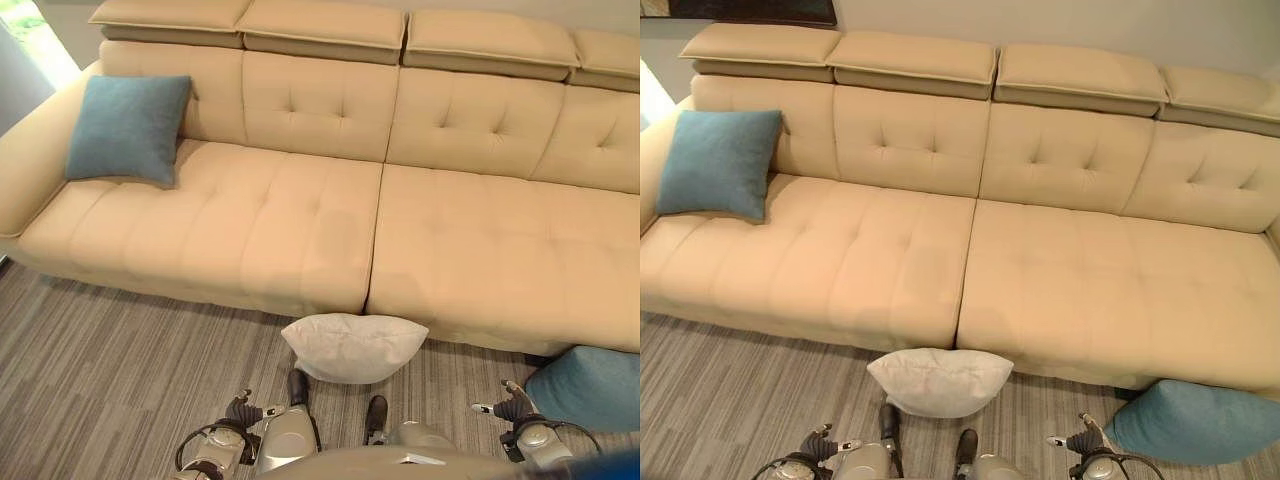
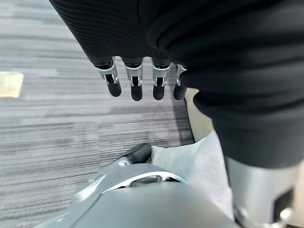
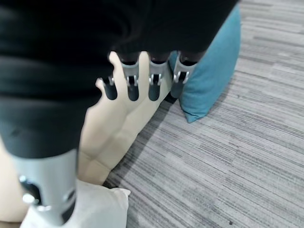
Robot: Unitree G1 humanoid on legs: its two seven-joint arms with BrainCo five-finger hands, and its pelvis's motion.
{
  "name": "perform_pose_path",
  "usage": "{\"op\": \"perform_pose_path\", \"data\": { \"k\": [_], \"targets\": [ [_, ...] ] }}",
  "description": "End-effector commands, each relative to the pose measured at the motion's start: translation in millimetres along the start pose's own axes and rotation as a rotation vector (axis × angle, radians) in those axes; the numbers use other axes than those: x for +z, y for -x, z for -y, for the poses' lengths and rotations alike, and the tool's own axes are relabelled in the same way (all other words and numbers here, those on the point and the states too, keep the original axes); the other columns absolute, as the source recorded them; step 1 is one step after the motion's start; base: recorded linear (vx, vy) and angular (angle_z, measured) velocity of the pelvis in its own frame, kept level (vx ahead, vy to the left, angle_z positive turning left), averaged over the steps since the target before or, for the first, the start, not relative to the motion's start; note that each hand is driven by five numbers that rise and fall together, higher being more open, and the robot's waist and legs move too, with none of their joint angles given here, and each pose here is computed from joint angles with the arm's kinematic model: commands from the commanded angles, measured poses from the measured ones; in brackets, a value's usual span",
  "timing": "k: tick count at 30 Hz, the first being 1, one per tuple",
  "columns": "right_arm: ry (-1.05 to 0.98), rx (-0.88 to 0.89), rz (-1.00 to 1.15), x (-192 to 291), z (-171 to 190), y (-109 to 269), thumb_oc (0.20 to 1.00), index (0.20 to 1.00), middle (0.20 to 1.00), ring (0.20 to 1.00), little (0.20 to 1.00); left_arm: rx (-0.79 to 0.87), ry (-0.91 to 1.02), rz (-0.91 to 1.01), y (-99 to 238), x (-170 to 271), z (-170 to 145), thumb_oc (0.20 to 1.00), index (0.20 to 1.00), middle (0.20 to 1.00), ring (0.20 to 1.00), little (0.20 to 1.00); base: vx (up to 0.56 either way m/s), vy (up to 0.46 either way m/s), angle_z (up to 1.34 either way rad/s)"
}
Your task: Pick up all the scattered cushions and arrange them neatly on the sofa.
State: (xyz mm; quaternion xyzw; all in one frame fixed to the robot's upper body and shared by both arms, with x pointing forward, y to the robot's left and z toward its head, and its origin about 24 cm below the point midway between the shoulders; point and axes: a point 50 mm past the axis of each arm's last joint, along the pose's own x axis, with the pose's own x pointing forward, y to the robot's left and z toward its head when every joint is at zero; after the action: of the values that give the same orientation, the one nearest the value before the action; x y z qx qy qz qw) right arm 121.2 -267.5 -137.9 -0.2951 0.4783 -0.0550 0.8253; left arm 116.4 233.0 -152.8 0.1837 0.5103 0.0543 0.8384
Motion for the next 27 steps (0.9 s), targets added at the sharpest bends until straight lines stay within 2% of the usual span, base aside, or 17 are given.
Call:
{"op": "perform_pose_path", "data": {
  "k": [1,9,23,27],
  "targets": [
    [0.004,-0.03,0.076,23,8,-5,1.0,1.0,1.0,1.0,1.0,0.038,-0.016,0.013,0,-2,-12,1.0,1.0,1.0,1.0,1.0,0.09,0.109,-0.23],
    [-0.015,-0.03,0.151,47,8,-8,1.0,1.0,1.0,1.0,1.0,0.094,-0.004,0.062,-3,12,-28,1.0,1.0,1.0,1.0,1.0,0.04,0.083,-0.25],
    [-0.002,-0.053,0.103,25,12,-5,1.0,1.0,1.0,1.0,1.0,0.061,0.005,0.099,-2,18,-16,1.0,1.0,1.0,1.0,1.0,0.04,-0.054,0.13],
    [-0.053,-0.113,0.183,53,23,-8,1.0,1.0,1.0,1.0,1.0,0.124,0.117,0.249,-3,64,-27,1.0,1.0,1.0,1.0,1.0,-0.24,-0.069,0.14]
  ]
}}
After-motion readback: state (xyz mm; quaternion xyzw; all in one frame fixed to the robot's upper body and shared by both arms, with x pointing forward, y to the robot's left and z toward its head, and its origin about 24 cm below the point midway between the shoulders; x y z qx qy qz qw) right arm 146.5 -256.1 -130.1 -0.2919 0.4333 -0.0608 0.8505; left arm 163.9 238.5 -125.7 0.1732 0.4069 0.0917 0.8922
